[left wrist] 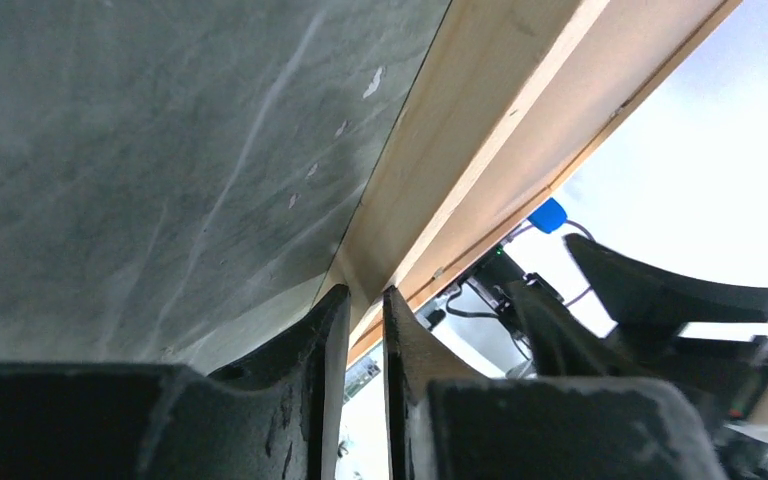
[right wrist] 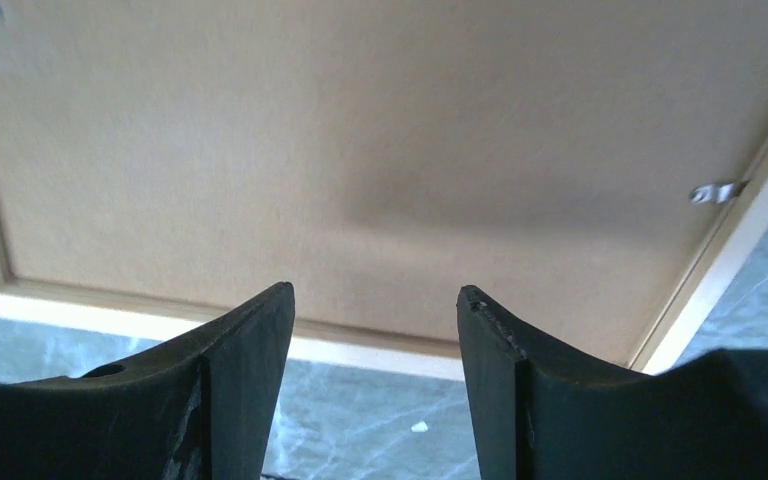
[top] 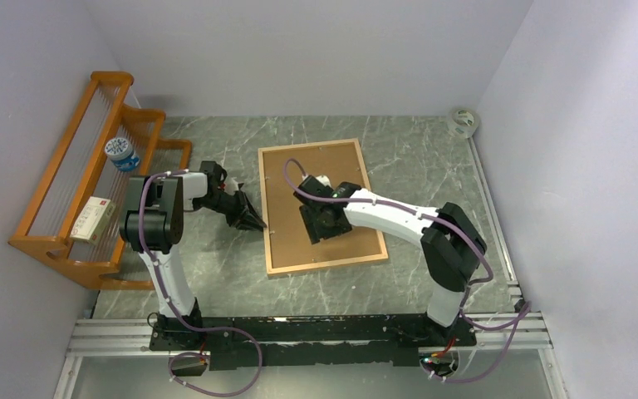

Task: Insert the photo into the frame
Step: Install the photo frame at the center of the board, then turn over the photo frame at the center of the board.

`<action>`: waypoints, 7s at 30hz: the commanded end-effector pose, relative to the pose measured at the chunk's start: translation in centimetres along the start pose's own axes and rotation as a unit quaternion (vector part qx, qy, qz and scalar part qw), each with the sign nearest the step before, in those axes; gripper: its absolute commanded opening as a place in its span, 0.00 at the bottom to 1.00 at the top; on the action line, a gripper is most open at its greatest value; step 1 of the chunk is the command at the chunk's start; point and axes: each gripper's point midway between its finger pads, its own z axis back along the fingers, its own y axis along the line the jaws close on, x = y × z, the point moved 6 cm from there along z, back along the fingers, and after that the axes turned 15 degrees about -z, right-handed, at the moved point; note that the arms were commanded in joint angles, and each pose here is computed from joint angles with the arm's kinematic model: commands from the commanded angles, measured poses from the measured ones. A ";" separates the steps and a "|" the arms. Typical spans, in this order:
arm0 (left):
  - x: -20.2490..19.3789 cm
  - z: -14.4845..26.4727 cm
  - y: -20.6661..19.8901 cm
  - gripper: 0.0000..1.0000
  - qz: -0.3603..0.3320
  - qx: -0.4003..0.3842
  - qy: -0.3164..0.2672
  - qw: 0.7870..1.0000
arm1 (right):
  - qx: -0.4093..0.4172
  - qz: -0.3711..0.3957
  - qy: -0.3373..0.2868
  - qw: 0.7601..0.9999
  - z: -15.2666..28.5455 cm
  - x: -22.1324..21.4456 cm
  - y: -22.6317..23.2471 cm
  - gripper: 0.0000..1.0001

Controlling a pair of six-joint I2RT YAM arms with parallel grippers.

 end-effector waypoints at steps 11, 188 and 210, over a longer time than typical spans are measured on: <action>0.9 8.7 -1.1 0.46 -0.027 0.144 -0.194 0.970 | 0.071 -0.087 -0.116 0.987 0.2 11.5 8.9 0.60; -13.1 9.7 -31.5 0.88 -0.646 0.100 -0.172 0.737 | 0.348 -0.404 -0.159 0.831 17.1 21.2 -5.4 0.19; -2.2 7.8 -18.3 0.89 -0.340 0.121 -0.197 0.911 | 0.430 -0.348 -0.191 0.811 5.0 7.2 -12.5 0.34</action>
